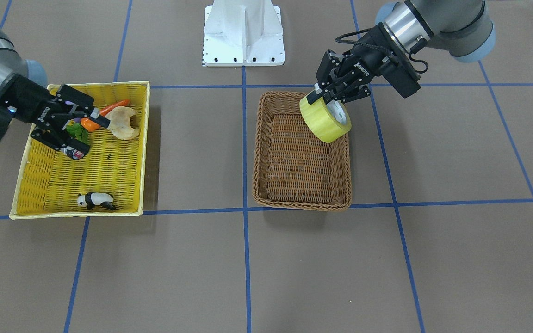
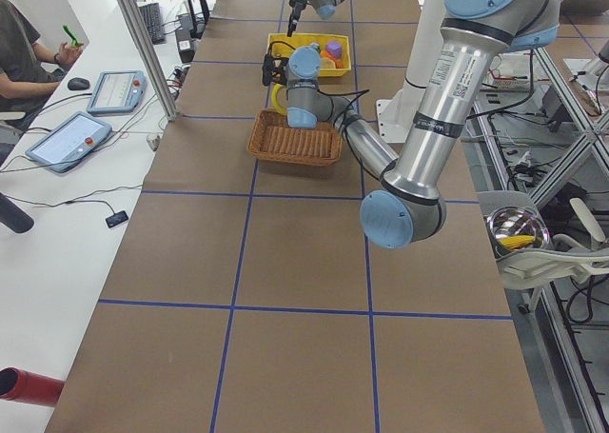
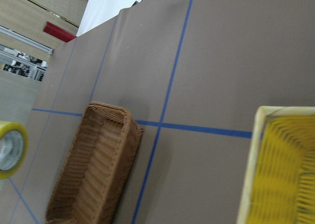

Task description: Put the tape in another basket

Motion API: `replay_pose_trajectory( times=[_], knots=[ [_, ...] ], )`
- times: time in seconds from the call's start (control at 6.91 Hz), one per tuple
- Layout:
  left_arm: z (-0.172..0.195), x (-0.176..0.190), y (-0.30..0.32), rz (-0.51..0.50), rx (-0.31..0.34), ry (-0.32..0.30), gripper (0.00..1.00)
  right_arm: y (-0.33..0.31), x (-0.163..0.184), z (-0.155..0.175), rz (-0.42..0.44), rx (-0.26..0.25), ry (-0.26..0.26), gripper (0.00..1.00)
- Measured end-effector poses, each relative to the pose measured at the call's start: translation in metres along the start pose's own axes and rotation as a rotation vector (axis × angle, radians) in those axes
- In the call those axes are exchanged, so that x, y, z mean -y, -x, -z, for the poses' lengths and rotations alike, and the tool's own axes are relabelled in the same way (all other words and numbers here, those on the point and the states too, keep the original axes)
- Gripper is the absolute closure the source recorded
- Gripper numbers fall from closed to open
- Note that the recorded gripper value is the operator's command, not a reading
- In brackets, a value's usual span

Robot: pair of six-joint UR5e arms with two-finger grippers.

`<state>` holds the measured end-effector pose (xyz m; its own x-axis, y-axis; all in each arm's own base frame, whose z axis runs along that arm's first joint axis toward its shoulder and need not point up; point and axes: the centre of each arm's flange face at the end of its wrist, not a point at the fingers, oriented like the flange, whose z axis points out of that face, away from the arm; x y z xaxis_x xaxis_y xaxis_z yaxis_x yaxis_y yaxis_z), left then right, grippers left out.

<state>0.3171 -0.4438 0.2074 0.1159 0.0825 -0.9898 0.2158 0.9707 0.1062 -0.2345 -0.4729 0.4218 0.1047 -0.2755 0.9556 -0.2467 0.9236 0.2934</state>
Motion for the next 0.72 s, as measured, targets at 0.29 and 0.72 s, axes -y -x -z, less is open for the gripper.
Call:
replay_pose_trajectory(
  times=[0.29, 0.72],
  knots=[
    [-0.009, -0.006, -0.003, 0.0, 0.186, 0.008, 1.0, -0.044, 0.024, 0.027, 0.076, -0.198, 0.026, 0.0],
    [-0.05, -0.019, -0.019, 0.013, 0.394, 0.026, 1.0, -0.101, 0.06, 0.071, 0.193, -0.434, 0.145, 0.0]
  ],
)
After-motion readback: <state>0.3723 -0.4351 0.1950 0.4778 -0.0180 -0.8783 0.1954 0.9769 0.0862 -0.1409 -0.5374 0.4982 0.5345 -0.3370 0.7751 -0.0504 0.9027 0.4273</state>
